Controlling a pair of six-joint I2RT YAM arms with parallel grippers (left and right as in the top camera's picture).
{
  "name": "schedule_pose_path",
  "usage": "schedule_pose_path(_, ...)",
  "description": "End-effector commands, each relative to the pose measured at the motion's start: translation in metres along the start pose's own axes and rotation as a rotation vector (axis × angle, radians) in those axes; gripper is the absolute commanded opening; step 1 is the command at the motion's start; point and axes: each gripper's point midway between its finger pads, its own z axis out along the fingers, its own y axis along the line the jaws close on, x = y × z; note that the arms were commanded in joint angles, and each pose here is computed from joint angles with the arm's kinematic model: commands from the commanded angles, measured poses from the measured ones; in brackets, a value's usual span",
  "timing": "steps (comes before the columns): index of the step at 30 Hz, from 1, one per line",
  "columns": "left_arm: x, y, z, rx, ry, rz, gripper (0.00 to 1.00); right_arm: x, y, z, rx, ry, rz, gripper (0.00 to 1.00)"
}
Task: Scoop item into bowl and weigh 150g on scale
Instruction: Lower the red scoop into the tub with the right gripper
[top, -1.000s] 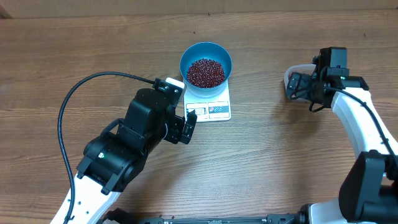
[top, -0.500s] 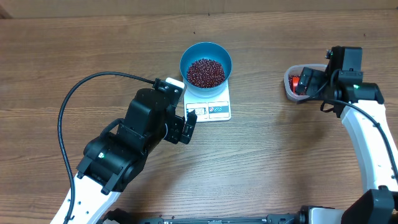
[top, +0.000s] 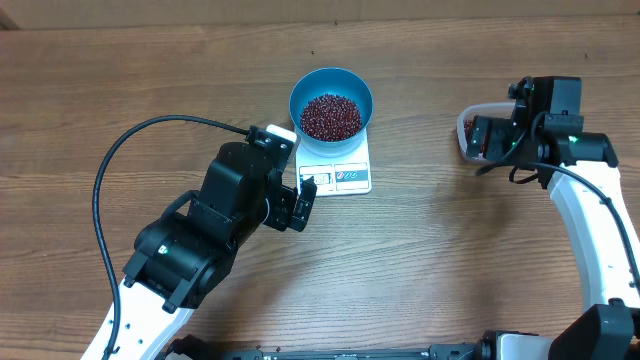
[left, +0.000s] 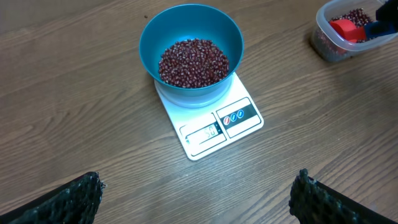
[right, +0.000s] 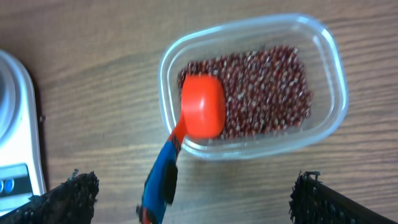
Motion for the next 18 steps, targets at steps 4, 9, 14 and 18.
schedule_pose_path(4, -0.005, 0.003, -0.002, -0.014, -0.014, -0.007, 1.00, 0.001, -0.012, -0.012, 0.071, 0.007, -0.042, 1.00)
schedule_pose_path(9, -0.005, 0.003, -0.002, -0.014, -0.014, -0.007, 1.00, -0.003, -0.020, -0.012, 0.113, -0.008, -0.026, 1.00)
schedule_pose_path(14, -0.005, 0.003, -0.002, -0.014, -0.014, -0.007, 1.00, -0.008, -0.030, -0.014, 0.171, -0.037, 0.045, 1.00)
schedule_pose_path(18, -0.005, 0.003, -0.002, -0.014, -0.014, -0.007, 1.00, -0.005, -0.037, -0.015, 0.213, -0.025, 0.047, 1.00)
